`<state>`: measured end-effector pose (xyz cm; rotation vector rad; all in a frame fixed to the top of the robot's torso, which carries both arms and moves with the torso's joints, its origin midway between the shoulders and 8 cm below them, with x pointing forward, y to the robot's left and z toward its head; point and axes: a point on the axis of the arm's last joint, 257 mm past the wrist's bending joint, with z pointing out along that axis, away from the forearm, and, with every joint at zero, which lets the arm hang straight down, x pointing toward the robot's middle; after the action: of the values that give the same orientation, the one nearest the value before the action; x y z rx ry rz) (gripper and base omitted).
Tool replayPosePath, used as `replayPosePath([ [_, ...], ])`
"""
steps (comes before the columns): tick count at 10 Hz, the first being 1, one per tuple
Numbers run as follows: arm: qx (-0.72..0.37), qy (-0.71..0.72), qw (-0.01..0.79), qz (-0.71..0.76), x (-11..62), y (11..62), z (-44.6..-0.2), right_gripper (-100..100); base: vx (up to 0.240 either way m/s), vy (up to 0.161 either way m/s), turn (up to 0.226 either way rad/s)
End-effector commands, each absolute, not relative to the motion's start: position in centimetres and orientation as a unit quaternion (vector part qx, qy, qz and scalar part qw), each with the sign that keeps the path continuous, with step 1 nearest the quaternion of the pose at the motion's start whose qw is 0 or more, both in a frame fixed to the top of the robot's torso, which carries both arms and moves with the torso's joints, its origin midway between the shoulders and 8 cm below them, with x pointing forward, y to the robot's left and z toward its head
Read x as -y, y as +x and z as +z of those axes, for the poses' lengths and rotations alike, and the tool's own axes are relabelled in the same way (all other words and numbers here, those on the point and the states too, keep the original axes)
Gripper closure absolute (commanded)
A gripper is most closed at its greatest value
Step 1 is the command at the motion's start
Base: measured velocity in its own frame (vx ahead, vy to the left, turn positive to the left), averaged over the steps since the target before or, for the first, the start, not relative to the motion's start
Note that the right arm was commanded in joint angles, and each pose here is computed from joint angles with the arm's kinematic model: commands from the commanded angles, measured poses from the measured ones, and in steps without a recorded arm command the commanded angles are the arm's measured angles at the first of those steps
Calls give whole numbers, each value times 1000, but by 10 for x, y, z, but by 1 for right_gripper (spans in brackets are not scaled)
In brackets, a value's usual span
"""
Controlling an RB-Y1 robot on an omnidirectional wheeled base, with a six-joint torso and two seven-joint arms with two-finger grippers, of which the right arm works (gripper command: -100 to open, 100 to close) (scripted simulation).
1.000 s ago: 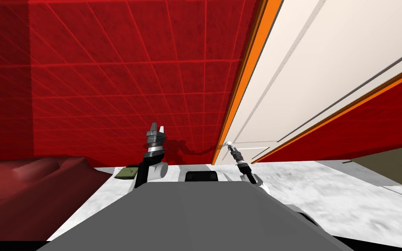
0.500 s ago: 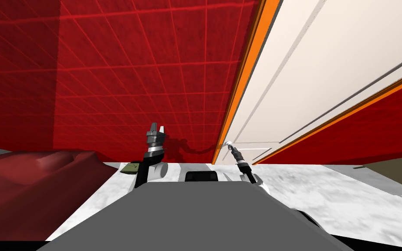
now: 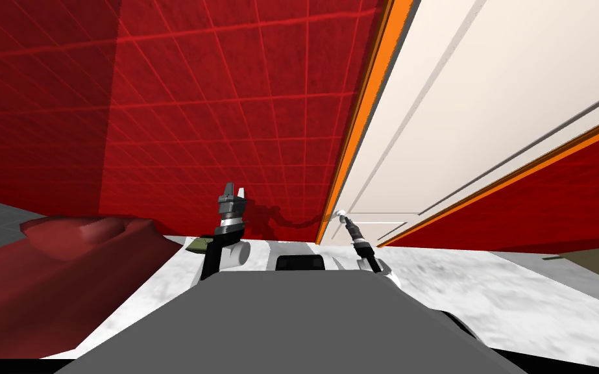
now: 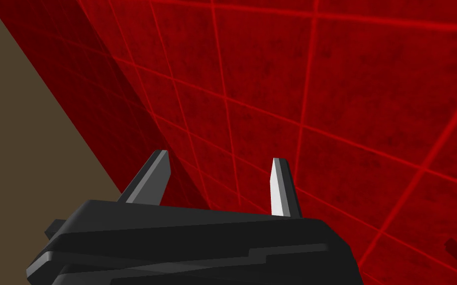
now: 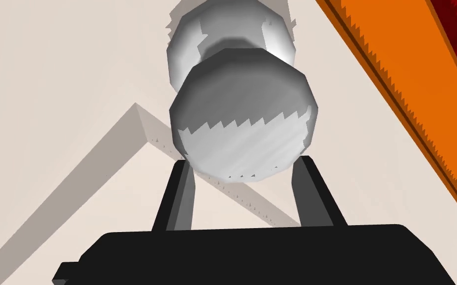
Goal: Pull the door open
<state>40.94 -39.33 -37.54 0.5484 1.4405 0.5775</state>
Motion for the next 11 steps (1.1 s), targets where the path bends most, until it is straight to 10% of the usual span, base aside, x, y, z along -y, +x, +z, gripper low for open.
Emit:
replayPosePath([
  [1,-638,267,666,280,383,406,-382,100,-35,-19,73],
  [11,-591,353,638,345,391,409,-380,100,-33,-18,55],
])
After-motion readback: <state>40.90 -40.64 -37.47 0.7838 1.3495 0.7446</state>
